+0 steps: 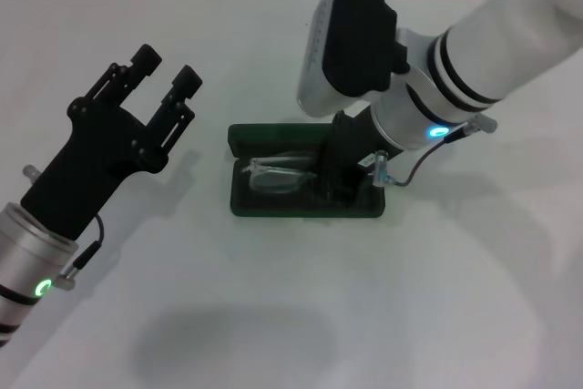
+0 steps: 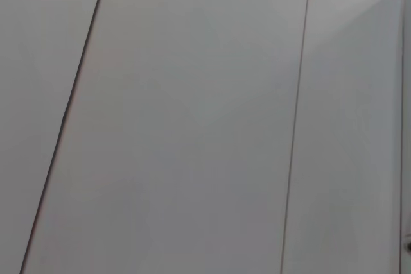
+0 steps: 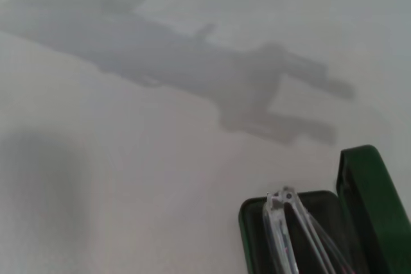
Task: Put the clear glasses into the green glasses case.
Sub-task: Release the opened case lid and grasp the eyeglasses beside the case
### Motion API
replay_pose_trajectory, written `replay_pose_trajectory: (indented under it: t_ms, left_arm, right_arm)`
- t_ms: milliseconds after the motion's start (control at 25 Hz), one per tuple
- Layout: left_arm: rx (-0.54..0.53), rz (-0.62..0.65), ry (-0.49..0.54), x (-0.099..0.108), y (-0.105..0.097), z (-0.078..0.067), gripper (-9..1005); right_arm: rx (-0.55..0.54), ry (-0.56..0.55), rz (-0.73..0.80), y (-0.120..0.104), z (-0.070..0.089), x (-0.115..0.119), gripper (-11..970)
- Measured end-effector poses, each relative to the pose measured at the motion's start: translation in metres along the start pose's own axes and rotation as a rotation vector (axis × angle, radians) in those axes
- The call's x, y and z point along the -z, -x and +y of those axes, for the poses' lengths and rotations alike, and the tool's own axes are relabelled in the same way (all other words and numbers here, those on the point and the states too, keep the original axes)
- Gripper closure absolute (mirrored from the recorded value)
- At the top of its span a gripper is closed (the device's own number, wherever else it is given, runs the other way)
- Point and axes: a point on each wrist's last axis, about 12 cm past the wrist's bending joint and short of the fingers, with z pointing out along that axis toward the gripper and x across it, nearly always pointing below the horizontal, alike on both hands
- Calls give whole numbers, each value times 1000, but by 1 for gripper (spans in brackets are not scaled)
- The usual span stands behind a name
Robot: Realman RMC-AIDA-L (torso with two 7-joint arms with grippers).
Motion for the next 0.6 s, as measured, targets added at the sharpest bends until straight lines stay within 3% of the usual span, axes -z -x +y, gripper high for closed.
replay_pose_trajectory:
  t_ms: [600]
  left_arm:
    - [2, 8, -11, -2, -1, -1, 417]
  right_arm:
    - [10, -26, 37, 3, -2, -1, 845]
